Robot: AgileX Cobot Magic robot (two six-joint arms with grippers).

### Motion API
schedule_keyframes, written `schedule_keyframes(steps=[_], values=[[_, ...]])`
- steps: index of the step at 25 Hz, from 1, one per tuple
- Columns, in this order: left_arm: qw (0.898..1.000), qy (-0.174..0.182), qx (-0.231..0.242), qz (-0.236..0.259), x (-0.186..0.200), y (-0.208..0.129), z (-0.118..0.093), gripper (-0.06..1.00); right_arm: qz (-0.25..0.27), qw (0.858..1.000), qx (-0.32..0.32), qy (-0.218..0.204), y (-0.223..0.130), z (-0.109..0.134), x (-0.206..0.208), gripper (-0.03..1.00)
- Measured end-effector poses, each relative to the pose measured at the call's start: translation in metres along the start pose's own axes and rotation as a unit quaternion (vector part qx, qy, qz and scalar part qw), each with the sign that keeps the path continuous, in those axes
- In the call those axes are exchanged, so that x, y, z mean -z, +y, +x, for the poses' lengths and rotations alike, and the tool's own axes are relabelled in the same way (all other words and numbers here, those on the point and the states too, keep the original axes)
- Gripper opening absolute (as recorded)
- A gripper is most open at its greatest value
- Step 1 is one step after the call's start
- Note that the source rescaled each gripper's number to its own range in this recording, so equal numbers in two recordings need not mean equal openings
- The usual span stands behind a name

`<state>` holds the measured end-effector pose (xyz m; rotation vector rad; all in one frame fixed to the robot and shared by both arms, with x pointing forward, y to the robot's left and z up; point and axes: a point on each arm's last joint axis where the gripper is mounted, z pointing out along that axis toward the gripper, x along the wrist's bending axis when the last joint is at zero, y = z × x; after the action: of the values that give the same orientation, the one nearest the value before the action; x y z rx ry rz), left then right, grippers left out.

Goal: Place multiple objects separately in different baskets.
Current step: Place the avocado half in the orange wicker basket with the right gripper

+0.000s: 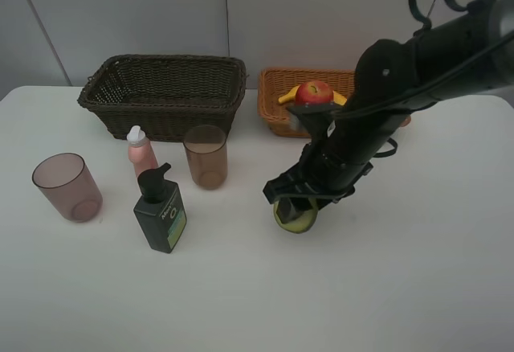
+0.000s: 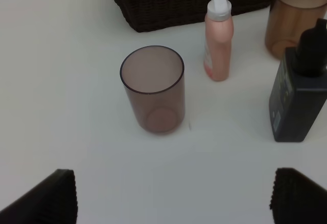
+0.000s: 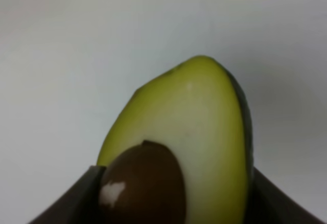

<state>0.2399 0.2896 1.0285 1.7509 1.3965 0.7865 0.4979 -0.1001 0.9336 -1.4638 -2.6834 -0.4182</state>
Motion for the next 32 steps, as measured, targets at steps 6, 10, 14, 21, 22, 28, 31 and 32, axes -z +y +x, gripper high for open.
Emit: schedule_keyframes(steps=[6,10,14,21,22,28,31,32], values=[[1.0,0.0,0.0,0.0,0.0,0.0,0.0,1.0,0.016,0.999,0.042,-0.01,0.026,0.003,0.031,0.29],[1.0,0.0,0.0,0.0,0.0,0.0,0.0,1.0,0.007,0.998,0.052,-0.031,0.043,-0.006,0.055,0.29],[1.0,0.0,0.0,0.0,0.0,0.0,0.0,1.0,-0.015,0.997,0.048,-0.062,0.057,-0.026,0.076,0.29],[1.0,0.0,0.0,0.0,0.0,0.0,0.0,1.0,-0.057,0.991,0.061,-0.106,0.07,-0.067,0.103,0.29],[1.0,0.0,0.0,0.0,0.0,0.0,0.0,1.0,-0.067,0.989,0.062,-0.113,0.072,-0.072,0.106,0.29],[1.0,0.0,0.0,0.0,0.0,0.0,0.0,1.0,-0.13,0.978,0.048,-0.157,0.077,-0.11,0.117,0.29],[1.0,0.0,0.0,0.0,0.0,0.0,0.0,1.0,-0.151,0.971,0.044,-0.182,0.081,-0.128,0.116,0.29],[1.0,0.0,0.0,0.0,0.0,0.0,0.0,1.0,-0.154,0.969,0.042,-0.186,0.081,-0.133,0.113,0.29]])
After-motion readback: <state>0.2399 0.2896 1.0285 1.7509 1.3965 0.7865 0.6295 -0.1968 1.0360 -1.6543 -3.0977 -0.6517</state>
